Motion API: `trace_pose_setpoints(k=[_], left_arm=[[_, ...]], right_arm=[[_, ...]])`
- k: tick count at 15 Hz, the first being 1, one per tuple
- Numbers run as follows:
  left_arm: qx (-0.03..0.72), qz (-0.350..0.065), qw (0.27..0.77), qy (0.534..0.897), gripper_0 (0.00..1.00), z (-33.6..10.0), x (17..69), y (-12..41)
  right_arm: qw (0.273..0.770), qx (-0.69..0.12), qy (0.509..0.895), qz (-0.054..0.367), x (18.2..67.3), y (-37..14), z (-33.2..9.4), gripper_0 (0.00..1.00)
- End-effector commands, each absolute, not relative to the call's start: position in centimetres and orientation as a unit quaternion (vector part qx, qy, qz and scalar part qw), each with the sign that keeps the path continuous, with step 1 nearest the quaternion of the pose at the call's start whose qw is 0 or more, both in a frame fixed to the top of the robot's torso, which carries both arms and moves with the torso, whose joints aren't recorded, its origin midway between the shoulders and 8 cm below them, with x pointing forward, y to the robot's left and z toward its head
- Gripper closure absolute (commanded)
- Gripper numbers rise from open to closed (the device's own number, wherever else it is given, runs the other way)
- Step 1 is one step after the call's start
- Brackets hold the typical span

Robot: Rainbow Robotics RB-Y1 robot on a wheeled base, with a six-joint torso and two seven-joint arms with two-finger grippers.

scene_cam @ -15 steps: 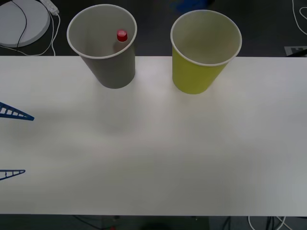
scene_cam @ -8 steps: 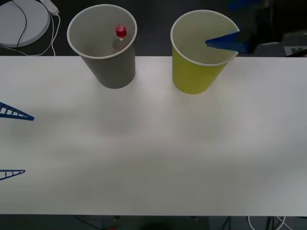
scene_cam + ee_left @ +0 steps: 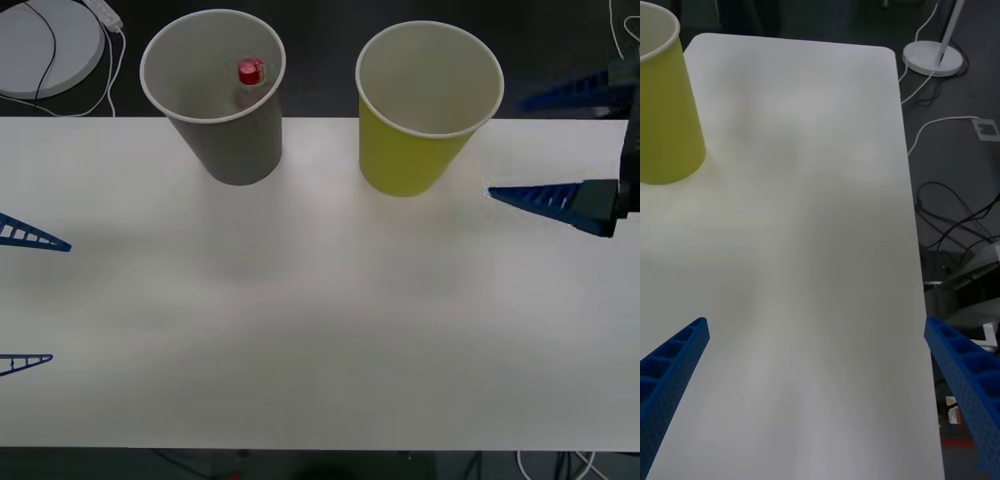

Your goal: Put the can into the green bin and the plastic bottle into the gray bin

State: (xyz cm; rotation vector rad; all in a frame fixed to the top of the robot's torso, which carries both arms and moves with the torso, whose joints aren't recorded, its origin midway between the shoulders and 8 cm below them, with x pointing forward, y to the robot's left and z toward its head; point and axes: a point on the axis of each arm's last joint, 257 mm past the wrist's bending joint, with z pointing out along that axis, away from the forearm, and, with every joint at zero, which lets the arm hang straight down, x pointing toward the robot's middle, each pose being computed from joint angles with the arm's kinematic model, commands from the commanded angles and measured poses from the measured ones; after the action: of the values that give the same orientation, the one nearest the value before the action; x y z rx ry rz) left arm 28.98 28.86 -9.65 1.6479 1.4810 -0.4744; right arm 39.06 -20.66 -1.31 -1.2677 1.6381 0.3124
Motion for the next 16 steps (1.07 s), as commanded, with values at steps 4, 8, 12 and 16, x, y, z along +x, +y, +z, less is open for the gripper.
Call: trace_pose_setpoints(k=[4,8,12,16], left_arm=[[0.659,-0.190,0.424,0.592,0.00,-9.6,29.0,28.9],[0.659,-0.190,0.424,0.592,0.00,-9.6,29.0,28.9],[0.659,-0.190,0.424,0.592,0.00,-9.6,29.0,28.9],[0.659,-0.190,0.424,0.592,0.00,-9.6,29.0,28.9]], right_arm=[[0.499,-0.589,0.623,0.127,35.1,-23.9,-5.2,0.00],[0.483,-0.626,0.597,0.135,32.1,-25.6,-7.4,0.00],[0.474,-0.649,0.579,0.137,30.1,-26.3,-9.2,0.00],[0.465,-0.647,0.586,0.148,29.5,-26.9,-9.8,0.00]])
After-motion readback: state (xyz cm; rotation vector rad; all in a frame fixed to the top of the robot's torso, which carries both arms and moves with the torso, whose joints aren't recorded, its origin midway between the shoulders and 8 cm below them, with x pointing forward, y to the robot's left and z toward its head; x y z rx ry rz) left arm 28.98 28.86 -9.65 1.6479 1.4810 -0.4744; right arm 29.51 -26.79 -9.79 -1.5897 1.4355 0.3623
